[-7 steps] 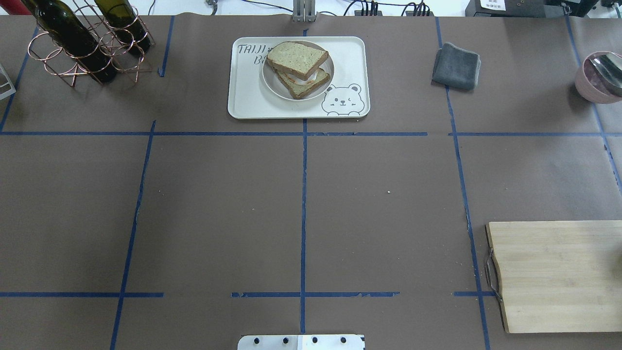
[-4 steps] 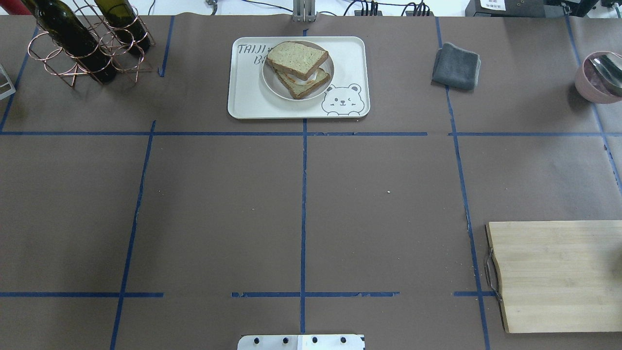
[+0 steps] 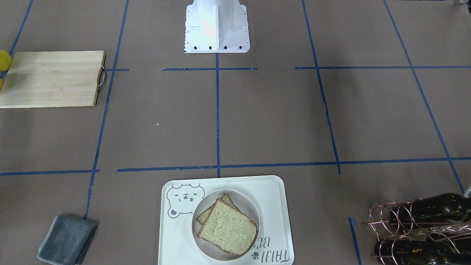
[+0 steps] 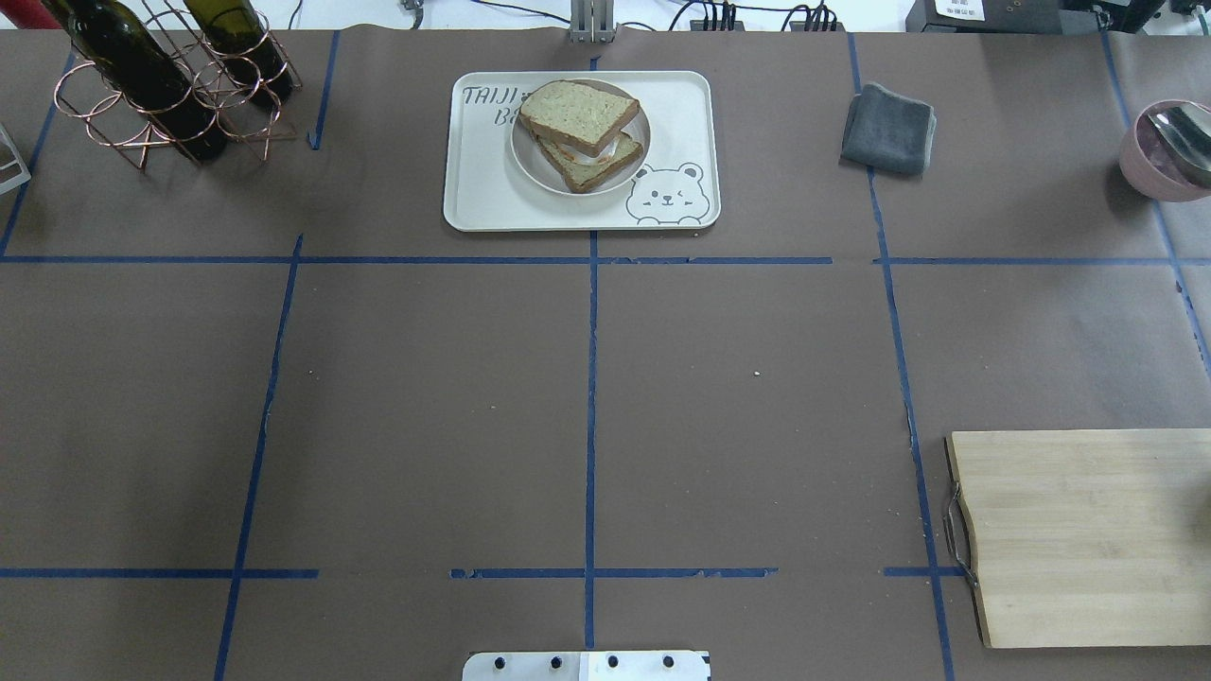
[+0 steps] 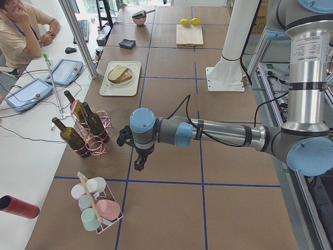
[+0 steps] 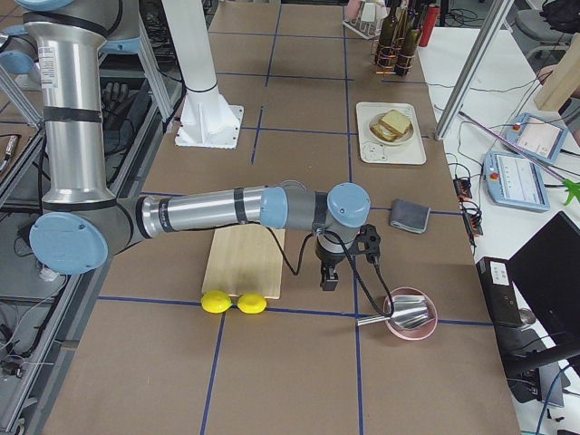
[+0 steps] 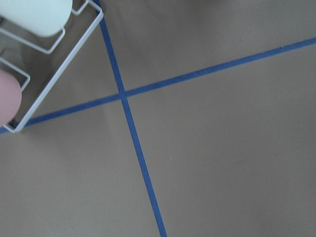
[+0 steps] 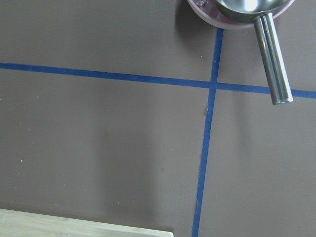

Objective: Make sandwich and place on tray

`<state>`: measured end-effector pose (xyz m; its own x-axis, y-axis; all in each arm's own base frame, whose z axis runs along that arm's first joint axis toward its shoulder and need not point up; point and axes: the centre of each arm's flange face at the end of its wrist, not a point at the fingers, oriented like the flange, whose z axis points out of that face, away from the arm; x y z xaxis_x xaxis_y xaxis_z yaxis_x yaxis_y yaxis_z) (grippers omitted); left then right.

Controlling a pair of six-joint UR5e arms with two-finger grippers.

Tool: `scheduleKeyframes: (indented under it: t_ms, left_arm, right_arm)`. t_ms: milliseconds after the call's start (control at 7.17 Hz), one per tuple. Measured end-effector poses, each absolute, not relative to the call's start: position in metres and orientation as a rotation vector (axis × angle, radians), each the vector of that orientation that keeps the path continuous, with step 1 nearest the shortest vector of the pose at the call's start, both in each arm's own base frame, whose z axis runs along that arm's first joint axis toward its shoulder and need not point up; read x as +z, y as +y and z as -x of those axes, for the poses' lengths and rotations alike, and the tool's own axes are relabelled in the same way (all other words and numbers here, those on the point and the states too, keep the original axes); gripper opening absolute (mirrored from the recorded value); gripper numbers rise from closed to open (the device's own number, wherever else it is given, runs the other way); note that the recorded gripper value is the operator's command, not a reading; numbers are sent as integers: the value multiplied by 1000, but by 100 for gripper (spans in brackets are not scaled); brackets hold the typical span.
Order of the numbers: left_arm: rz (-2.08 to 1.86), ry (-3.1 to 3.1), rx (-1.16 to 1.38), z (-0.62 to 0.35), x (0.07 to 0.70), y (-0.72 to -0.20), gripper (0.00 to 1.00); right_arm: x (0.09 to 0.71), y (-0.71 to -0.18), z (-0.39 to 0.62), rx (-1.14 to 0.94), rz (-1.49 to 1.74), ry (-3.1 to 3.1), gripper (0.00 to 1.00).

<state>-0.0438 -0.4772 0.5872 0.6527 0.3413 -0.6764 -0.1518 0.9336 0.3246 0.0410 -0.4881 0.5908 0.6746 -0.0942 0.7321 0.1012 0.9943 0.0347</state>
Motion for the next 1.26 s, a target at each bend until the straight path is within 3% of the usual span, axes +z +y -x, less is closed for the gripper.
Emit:
scheduleKeyframes:
  t_ms: [279, 558, 1256]
  left_arm:
    - [-260, 803, 275, 50, 588, -472, 100]
    - [-163, 813, 235, 49, 629, -461, 100]
    - [-71, 831, 194, 46, 664, -480, 100]
  right_arm:
    - [593, -485, -39, -122, -18, -839, 100]
    - [598, -479, -36, -127, -28, -850, 100]
    - [598, -476, -26, -145, -22, -852, 100]
